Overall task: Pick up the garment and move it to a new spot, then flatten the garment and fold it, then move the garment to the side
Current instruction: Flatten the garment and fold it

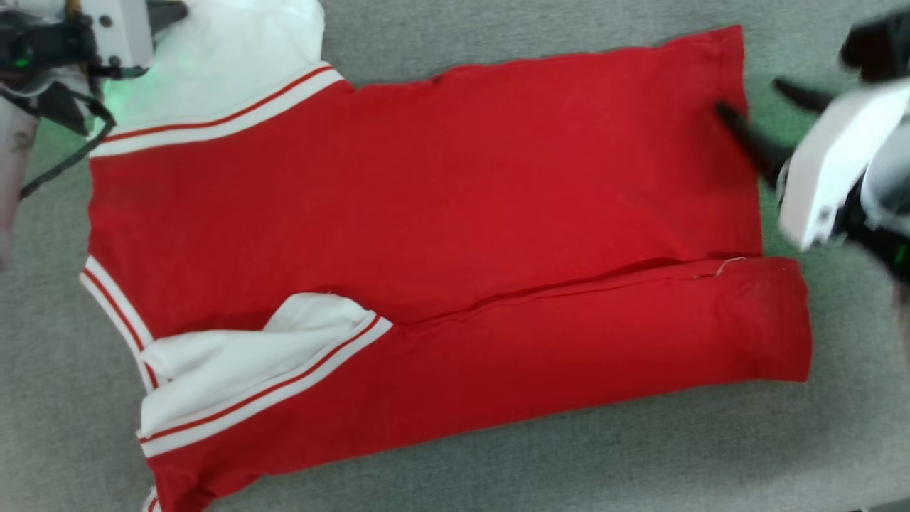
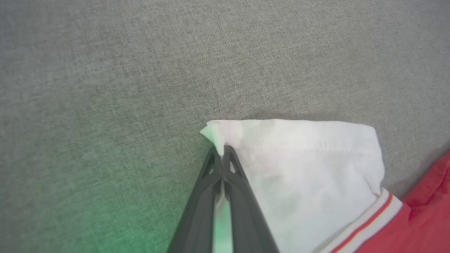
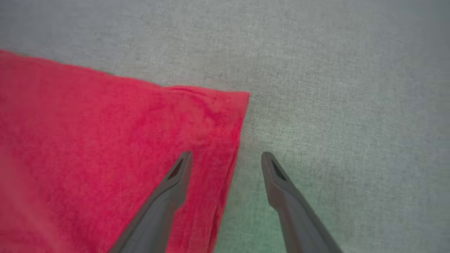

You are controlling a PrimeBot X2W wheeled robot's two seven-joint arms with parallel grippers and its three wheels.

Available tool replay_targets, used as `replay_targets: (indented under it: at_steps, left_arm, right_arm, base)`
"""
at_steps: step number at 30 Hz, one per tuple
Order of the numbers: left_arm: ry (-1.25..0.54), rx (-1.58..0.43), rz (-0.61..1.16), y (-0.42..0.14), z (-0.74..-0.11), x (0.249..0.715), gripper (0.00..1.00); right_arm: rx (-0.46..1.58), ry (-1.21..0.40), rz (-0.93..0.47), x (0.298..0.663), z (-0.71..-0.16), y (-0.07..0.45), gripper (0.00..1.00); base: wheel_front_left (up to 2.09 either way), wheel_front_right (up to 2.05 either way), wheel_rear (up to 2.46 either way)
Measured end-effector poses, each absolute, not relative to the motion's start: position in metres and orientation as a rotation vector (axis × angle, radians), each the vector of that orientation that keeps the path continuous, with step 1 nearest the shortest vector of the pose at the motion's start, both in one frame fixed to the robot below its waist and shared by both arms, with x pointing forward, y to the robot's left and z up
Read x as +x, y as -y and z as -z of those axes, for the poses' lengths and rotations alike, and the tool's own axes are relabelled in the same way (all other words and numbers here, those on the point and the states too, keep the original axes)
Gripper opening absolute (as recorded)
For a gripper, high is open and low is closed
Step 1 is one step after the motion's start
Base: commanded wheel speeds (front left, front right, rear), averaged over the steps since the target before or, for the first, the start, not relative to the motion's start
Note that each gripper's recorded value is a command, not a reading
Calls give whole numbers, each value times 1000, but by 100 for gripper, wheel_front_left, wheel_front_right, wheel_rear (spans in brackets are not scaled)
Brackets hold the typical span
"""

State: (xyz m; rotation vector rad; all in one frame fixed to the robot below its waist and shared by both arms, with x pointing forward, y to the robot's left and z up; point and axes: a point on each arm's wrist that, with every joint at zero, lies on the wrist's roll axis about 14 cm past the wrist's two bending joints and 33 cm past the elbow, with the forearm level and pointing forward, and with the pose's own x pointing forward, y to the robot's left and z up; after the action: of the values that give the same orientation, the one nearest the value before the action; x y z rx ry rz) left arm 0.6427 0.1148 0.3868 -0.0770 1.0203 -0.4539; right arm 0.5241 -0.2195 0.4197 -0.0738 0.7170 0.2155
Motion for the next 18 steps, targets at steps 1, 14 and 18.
replay_targets:
  at_steps: [1,14,18]
  left_arm:
    - [-1019,-77,456,-115,-387,642,0]
    - [-989,-64,500,-109,-392,634,0]
    - [-969,-93,509,-107,-394,634,0]
  right_arm:
    - [-82,-739,-210,530,-418,222,100]
    - [-152,-996,-244,560,-399,218,100]
    - [-136,-982,-262,564,-398,214,0]
  base:
    - [0,0,0]
    - [0,0,0]
    - [0,0,0]
